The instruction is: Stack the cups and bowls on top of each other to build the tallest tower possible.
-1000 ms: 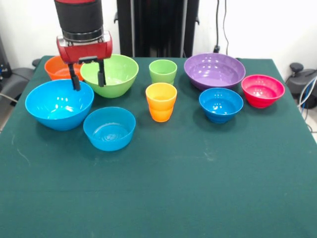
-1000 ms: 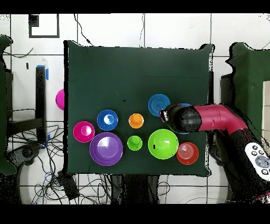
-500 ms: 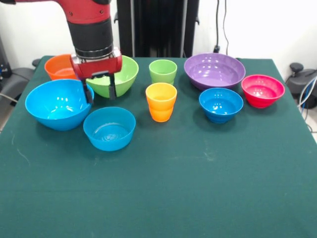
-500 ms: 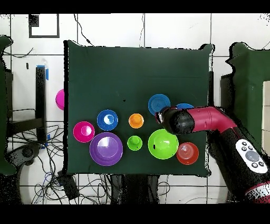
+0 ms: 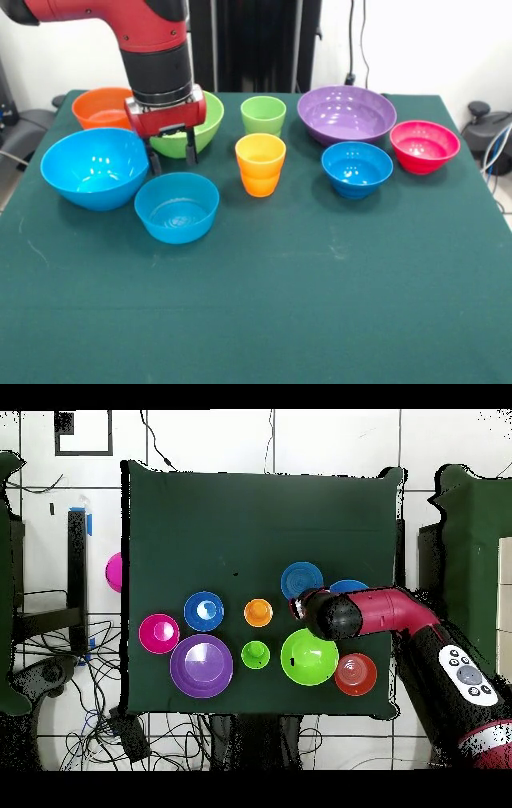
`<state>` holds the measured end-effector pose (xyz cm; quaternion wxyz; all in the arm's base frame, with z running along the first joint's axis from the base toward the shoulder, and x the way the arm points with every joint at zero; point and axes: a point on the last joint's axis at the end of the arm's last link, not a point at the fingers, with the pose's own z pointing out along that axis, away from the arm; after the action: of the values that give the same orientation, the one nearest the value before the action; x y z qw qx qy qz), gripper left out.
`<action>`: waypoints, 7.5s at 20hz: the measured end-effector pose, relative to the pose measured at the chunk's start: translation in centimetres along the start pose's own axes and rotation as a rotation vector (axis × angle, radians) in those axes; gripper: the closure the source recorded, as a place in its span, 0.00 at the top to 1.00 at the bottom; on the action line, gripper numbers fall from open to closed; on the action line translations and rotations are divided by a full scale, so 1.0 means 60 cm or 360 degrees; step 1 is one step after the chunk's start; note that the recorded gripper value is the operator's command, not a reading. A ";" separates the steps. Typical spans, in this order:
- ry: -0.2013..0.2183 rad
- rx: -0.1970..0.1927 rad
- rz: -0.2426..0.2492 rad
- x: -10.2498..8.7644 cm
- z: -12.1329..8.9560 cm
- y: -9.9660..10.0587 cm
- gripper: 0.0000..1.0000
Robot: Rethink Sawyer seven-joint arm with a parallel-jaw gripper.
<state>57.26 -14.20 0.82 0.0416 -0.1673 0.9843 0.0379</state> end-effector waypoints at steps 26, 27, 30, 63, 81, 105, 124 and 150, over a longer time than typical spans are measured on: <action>-0.0054 0.0179 -0.0016 -0.021 -0.080 -0.051 1.00; -0.0053 0.0178 -0.0015 -0.020 -0.080 -0.051 1.00; -0.0051 0.0169 -0.0014 -0.019 -0.076 -0.049 1.00; 0.0164 0.0176 0.0212 0.076 0.032 -0.003 1.00; 0.0099 0.0321 0.0358 0.056 -0.049 -0.075 1.00; 0.0141 0.0224 0.0396 0.064 0.036 -0.071 1.00; 0.0107 0.0248 0.0419 0.052 0.033 -0.096 0.00; -0.0016 0.0383 0.0320 -0.034 -0.094 -0.060 0.00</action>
<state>60.02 -17.43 6.41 0.0622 -0.0614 0.9933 -0.0756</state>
